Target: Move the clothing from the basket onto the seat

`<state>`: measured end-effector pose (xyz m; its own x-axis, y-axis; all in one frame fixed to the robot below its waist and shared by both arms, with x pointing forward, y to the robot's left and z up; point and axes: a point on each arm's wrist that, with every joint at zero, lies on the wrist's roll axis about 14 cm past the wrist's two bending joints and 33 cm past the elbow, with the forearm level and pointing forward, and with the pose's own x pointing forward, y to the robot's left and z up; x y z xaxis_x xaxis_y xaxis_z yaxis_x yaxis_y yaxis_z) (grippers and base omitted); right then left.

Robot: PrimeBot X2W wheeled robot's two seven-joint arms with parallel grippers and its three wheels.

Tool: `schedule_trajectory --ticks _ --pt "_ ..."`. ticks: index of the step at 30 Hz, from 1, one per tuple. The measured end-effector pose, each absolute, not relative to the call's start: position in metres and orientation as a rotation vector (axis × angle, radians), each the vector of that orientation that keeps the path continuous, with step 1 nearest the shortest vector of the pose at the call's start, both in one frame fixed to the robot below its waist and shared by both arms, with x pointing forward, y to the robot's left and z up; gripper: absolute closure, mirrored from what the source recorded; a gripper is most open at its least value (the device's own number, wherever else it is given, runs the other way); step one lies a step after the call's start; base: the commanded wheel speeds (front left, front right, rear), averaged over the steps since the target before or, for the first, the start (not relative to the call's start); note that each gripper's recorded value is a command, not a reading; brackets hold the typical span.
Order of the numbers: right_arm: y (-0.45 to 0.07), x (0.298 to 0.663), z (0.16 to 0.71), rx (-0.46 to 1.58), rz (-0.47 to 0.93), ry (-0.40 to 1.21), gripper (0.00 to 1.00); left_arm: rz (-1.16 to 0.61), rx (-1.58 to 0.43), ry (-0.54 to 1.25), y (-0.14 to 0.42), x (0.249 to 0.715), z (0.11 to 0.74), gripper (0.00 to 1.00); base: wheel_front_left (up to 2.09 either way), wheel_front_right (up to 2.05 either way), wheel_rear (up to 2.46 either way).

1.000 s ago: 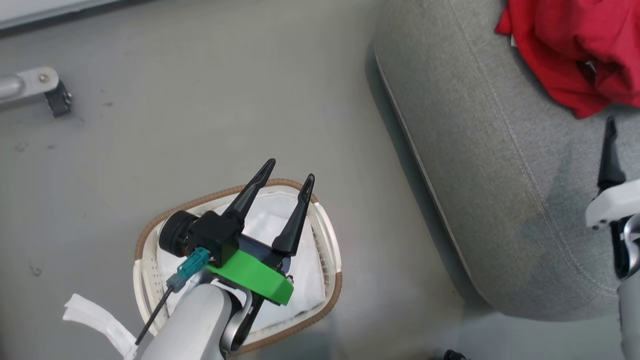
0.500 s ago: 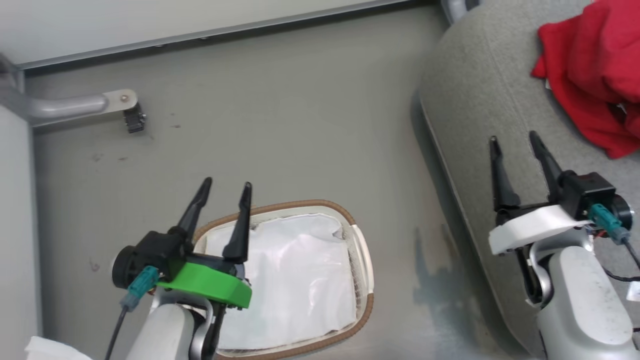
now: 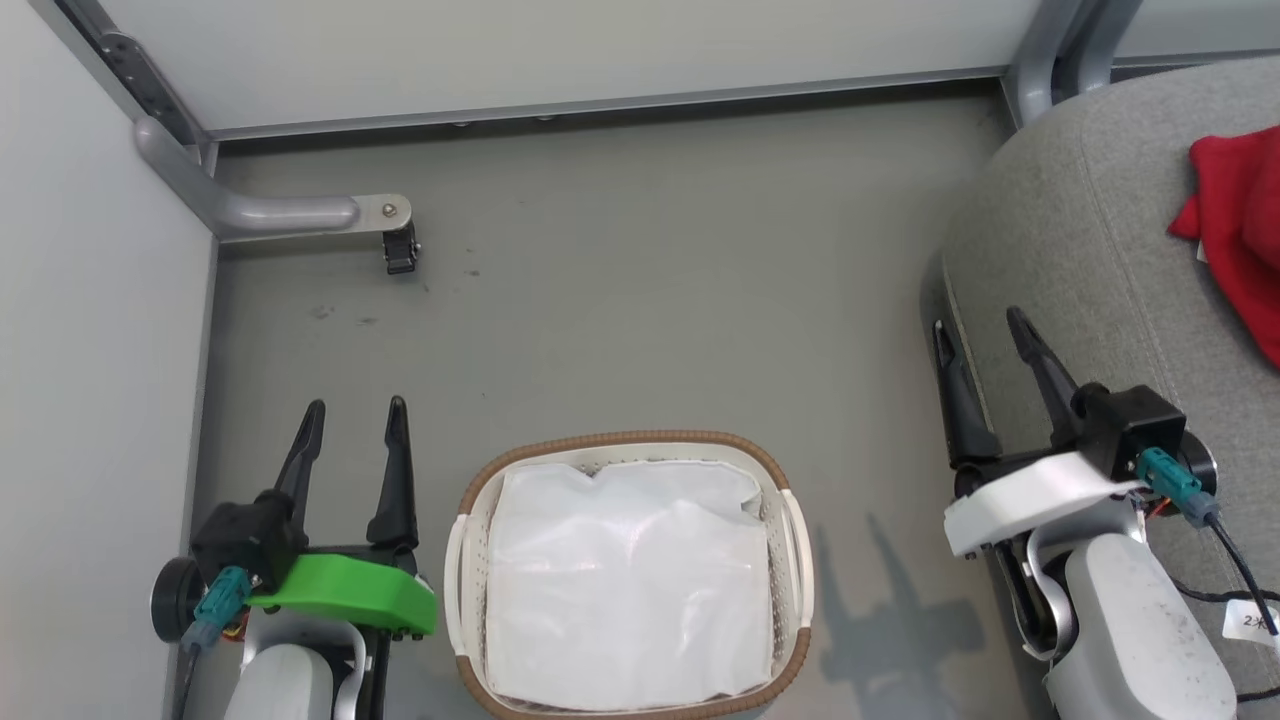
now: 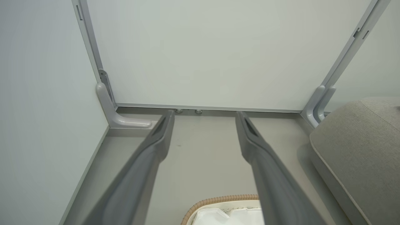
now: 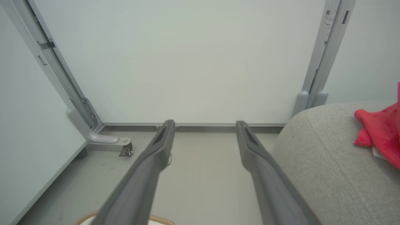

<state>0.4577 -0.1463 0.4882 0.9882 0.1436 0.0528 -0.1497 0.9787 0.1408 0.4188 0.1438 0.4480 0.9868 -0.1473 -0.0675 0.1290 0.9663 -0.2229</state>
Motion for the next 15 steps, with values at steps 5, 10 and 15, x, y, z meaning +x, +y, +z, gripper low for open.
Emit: schedule_trajectory --ticks 5,10,15 --pt "-0.136 0.441 0.478 0.172 0.172 -0.002 0.00 -0.086 -0.227 0.093 0.160 0.401 0.447 0.00 0.00 0.00 0.00" --pt "-0.134 0.426 0.472 0.186 0.175 0.024 0.00 -0.072 -0.236 0.090 0.164 0.388 0.449 0.00 0.00 0.00 0.00" --pt "-0.134 0.410 0.468 0.191 0.173 0.042 0.00 -0.066 -0.255 0.101 0.164 0.373 0.447 0.00 0.00 0.00 0.00"
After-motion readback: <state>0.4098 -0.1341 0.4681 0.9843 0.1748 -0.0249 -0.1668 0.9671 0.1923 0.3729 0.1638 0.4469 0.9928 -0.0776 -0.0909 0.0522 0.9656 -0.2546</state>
